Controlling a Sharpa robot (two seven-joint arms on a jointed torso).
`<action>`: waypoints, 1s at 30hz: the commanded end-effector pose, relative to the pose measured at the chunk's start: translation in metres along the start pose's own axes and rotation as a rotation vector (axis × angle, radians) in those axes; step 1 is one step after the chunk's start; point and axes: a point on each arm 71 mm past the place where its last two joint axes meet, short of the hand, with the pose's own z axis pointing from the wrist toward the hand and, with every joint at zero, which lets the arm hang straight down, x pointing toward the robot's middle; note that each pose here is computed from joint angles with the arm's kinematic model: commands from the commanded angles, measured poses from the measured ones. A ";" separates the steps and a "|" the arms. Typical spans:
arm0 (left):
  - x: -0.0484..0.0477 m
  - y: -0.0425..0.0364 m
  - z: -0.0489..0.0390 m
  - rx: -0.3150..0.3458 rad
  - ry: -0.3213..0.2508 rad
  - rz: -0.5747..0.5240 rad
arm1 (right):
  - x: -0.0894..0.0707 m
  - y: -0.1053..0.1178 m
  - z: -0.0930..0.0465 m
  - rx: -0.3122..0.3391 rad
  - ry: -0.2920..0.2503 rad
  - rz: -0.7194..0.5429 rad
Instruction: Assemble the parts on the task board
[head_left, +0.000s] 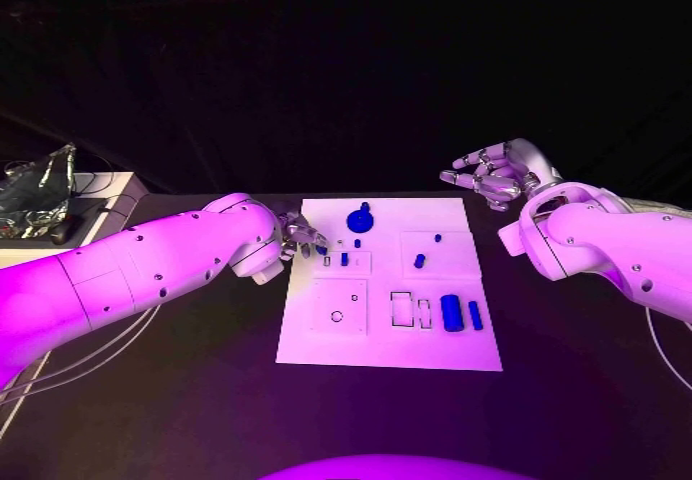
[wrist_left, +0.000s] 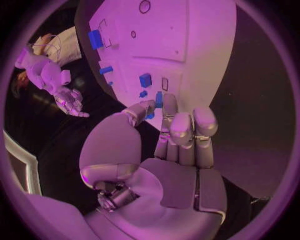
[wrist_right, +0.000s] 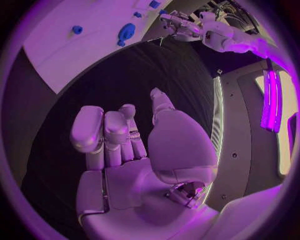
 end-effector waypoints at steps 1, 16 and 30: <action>0.0023 -0.0010 -0.0012 0.008 -0.029 0.005 | 0.002 0.002 -0.001 -0.019 0.016 -0.012; 0.0154 0.0037 0.0001 -0.001 -0.003 0.008 | 0.002 0.002 -0.001 -0.020 0.020 -0.014; 0.0169 0.0038 0.0016 -0.002 -0.006 0.031 | 0.001 0.001 -0.001 -0.019 0.021 -0.015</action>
